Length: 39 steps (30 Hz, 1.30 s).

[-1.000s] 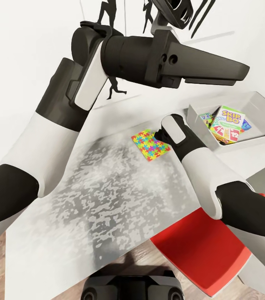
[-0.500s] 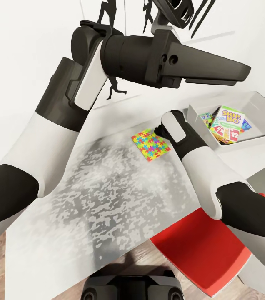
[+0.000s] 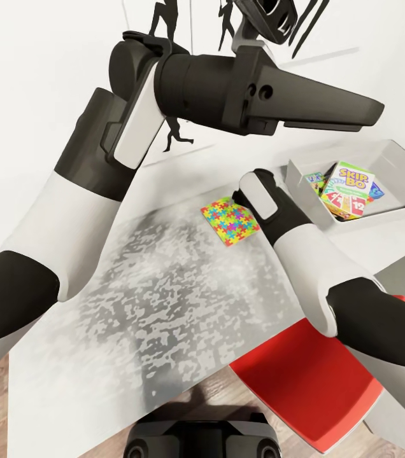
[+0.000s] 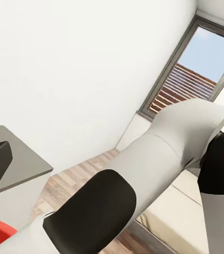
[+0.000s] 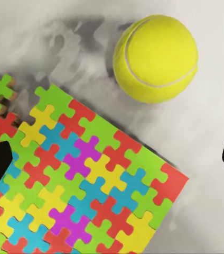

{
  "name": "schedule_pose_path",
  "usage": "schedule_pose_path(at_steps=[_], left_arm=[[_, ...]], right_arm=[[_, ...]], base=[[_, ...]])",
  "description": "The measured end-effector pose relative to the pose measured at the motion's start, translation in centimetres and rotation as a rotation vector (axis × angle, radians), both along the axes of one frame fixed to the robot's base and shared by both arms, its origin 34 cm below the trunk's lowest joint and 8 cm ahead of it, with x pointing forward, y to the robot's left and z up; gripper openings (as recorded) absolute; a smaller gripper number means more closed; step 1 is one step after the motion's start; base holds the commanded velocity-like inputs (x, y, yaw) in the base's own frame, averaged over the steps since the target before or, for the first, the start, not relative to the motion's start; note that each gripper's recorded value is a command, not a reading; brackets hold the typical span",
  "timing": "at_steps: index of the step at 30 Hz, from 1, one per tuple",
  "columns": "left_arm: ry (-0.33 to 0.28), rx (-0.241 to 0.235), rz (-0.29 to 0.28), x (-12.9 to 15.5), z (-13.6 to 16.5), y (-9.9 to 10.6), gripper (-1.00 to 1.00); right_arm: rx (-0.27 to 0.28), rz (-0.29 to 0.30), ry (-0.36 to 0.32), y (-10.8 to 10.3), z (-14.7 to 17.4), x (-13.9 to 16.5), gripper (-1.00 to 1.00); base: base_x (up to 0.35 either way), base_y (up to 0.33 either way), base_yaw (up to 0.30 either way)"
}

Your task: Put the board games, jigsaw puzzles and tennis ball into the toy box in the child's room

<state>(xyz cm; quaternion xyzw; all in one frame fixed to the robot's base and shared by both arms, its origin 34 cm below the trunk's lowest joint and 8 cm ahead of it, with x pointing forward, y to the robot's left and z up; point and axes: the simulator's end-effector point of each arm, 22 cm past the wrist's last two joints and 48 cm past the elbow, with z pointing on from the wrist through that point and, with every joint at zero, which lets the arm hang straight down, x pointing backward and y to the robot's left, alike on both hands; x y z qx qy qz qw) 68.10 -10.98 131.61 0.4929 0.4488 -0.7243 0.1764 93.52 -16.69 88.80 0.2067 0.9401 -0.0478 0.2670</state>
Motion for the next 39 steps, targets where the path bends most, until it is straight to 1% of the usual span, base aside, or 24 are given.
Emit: schedule_pose_path(at_steps=[5, 24, 33, 39], left_arm=[[-0.001, 0.002, 0.0, 0.0, -0.1, 0.0, 1.0], [-0.003, 0.005, 0.0, -0.1, -0.1, -0.1, 1.0], [-0.021, -0.009, -0.013, -0.6, -0.2, 0.1, 1.0], [-0.019, -0.012, -0.01, -0.3, -0.6, 0.5, 1.0]], right_arm=[[-0.009, -0.006, -0.021, 0.0, 0.2, 0.3, 1.0], [-0.012, -0.01, -0.025, 0.0, 0.2, 0.3, 1.0], [-0.011, -0.012, -0.012, -0.1, -0.8, 0.2, 1.0], [-0.009, -0.019, -0.015, -0.1, -1.3, 0.3, 1.0]], base=[[0.0, 0.0, 0.0], [0.0, 0.0, 0.0], [0.0, 0.0, 0.0], [0.0, 0.0, 0.0]])
